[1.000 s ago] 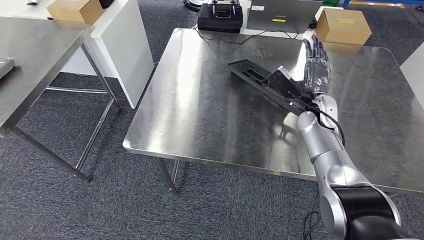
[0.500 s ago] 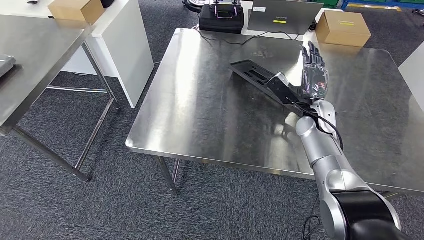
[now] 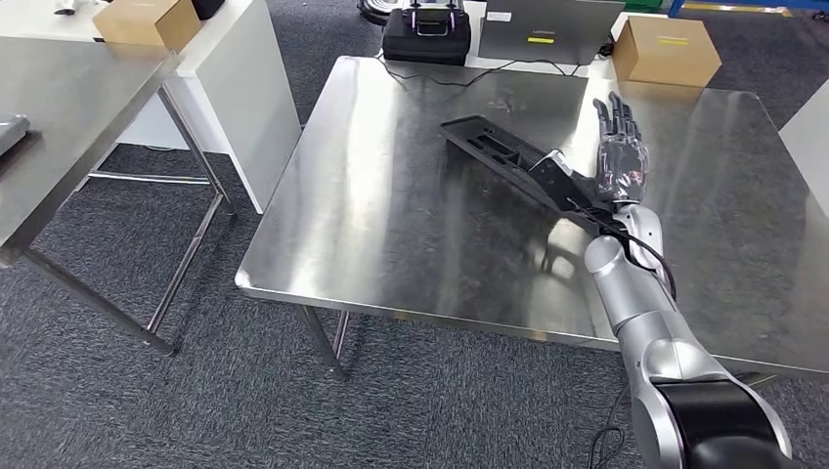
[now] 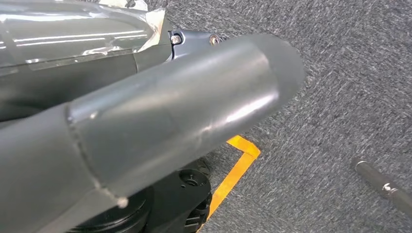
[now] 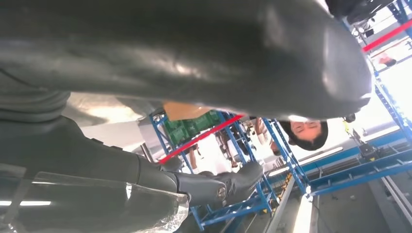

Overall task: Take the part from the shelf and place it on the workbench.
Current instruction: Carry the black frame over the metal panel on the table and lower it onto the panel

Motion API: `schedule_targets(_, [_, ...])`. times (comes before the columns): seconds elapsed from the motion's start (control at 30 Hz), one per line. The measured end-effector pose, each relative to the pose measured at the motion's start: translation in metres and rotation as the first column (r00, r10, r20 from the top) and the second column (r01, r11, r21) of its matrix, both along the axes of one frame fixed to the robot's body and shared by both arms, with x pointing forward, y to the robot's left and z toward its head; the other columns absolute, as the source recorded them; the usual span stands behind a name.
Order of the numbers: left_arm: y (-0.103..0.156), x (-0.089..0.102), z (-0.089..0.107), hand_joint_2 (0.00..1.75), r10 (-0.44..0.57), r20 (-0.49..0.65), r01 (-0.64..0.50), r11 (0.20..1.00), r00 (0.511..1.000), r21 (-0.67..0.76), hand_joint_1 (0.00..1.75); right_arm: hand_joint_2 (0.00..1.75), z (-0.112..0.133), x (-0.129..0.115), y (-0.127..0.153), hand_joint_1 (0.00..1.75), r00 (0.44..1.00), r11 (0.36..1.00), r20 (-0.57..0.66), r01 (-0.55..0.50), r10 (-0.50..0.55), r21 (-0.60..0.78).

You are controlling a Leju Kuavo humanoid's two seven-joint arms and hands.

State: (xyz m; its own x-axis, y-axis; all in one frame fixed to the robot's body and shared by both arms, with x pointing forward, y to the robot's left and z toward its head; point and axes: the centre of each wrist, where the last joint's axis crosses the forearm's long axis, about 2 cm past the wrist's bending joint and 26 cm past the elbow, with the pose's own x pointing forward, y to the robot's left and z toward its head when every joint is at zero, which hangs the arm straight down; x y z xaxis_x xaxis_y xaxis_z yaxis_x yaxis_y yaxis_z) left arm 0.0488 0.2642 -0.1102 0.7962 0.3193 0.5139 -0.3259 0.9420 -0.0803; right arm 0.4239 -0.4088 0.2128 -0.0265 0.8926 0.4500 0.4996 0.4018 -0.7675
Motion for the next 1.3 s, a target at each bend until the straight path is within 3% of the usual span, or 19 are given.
schedule_targets(0.6, [0.000,0.001,0.000,0.00,0.010,0.009,-0.010,1.000,1.000,-0.001,0.00,0.00,0.005,0.000,-0.012,0.00,1.000,1.000,0.012,-0.001,0.001,0.022])
schedule_targets(1.3, [0.000,0.004,0.000,0.00,0.000,0.015,0.000,1.000,1.000,0.001,0.00,0.00,-0.006,-0.007,-0.019,0.00,1.000,0.999,-0.011,0.004,-0.004,0.035])
